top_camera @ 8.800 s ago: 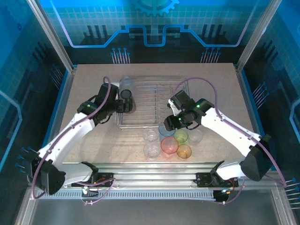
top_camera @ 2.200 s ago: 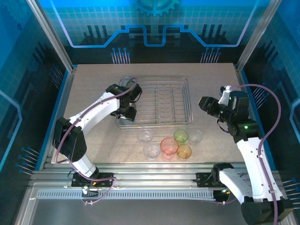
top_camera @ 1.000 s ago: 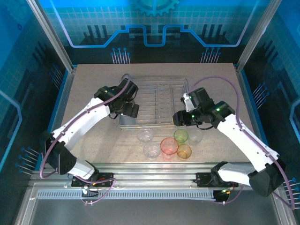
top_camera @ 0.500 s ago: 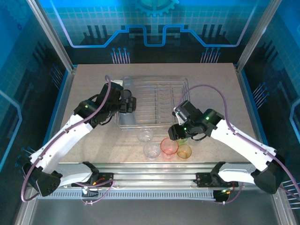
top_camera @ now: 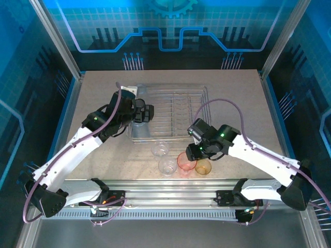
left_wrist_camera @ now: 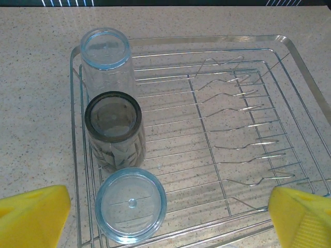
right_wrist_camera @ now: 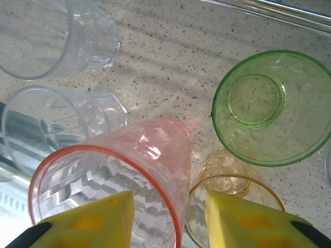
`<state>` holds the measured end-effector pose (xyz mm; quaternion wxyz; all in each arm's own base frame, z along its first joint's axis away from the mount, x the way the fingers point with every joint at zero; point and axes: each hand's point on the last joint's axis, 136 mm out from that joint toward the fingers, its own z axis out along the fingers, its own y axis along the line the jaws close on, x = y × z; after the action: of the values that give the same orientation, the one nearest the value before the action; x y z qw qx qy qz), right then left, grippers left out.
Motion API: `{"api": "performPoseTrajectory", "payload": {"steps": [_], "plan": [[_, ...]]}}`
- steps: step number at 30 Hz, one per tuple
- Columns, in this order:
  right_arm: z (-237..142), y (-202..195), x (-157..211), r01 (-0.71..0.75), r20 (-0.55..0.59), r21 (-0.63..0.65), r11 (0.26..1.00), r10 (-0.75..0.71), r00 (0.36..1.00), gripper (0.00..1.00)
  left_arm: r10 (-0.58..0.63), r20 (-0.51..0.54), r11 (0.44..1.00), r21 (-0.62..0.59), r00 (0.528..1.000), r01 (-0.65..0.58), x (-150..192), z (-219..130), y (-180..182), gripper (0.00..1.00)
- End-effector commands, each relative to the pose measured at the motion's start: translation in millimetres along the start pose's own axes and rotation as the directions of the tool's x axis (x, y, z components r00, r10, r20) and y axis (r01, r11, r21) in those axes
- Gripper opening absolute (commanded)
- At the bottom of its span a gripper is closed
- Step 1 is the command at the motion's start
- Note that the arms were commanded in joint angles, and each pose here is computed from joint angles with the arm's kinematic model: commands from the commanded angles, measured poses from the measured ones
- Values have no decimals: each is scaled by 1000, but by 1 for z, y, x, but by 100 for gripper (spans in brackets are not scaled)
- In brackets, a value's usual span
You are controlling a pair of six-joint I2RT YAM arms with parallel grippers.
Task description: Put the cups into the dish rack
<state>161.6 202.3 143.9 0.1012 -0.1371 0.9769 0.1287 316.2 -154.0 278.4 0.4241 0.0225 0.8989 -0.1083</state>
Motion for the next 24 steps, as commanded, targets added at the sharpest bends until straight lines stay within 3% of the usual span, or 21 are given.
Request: {"api": "performPoseTrajectory", "payload": {"steps": [1,13,24], "plan": [[6,-5,5,-4,-23,52,999,5,1000,38,5,2,1000,28,1000,-5,1,-2,-5,99],[19,-8,2,38,-71,127,991,-29,997,28,21,-5,1000,21,1000,-21,5,-1,-3,99],[14,-9,-2,84,-96,183,980,-67,993,11,31,-9,1000,5,999,-31,8,-1,0,99]]}}
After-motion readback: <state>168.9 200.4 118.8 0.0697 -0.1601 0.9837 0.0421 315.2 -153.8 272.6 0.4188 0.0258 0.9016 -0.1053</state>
